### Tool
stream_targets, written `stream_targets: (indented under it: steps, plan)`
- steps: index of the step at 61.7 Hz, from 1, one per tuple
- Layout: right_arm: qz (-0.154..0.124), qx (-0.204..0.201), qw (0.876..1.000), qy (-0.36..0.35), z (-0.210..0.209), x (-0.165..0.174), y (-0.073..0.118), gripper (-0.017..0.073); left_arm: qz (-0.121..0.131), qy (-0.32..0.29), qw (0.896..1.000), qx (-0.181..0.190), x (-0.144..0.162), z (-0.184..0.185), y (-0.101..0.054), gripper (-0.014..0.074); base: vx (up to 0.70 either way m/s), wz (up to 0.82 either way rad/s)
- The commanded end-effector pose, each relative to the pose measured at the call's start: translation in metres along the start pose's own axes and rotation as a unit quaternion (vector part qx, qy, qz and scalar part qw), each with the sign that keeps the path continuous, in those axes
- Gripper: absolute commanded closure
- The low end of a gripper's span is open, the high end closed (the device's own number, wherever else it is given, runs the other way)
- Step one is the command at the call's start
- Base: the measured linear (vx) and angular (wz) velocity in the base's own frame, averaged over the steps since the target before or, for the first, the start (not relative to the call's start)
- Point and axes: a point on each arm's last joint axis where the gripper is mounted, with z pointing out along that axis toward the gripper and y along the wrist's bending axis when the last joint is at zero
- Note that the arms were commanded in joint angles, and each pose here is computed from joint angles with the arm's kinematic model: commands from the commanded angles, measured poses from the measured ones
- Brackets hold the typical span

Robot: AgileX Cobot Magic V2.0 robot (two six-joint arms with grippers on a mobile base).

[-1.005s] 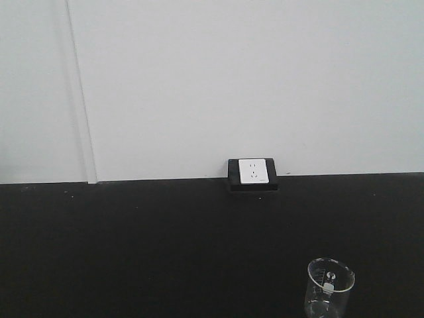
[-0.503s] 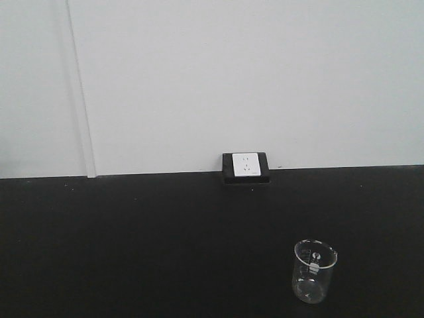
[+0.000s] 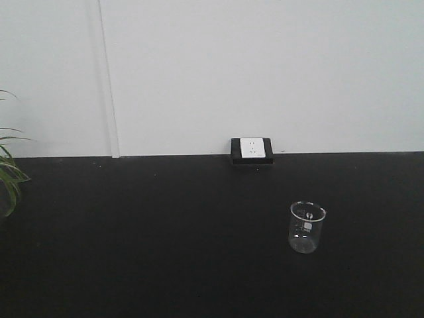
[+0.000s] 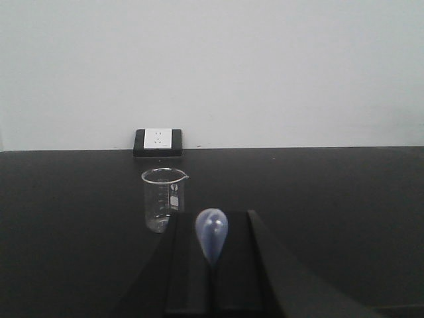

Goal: Grab transparent chemical and place on left bench
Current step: 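Drive the base to the bench with the white bins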

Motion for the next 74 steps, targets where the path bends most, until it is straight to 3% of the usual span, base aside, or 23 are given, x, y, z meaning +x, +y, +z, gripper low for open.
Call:
stream_targets:
  steps: [1,47,74]
  plan:
    - [-0.001,-0.011,0.999,-0.045,-0.0003,-0.0164,0.0019,0.0562,-0.004,-0.041,0.999,-0.001,-0.0028,-0.0013,0.0001,0.0597,-0.37,0.04]
    - [-0.001,-0.011,0.999,-0.045,-0.0003,-0.0164,0.0019,0.0562,-0.004,-0.041,0.999,-0.001,-0.0028,-0.0013,0.0001,0.0597,-0.38,0.04]
    - [-0.001,-0.011,0.999,-0.045,-0.0003,-0.0164,0.0019,0.0562,-0.004,-0.041,0.999,-0.001,-0.0028,-0.0013,0.0001,0.0597,-0.26,0.39]
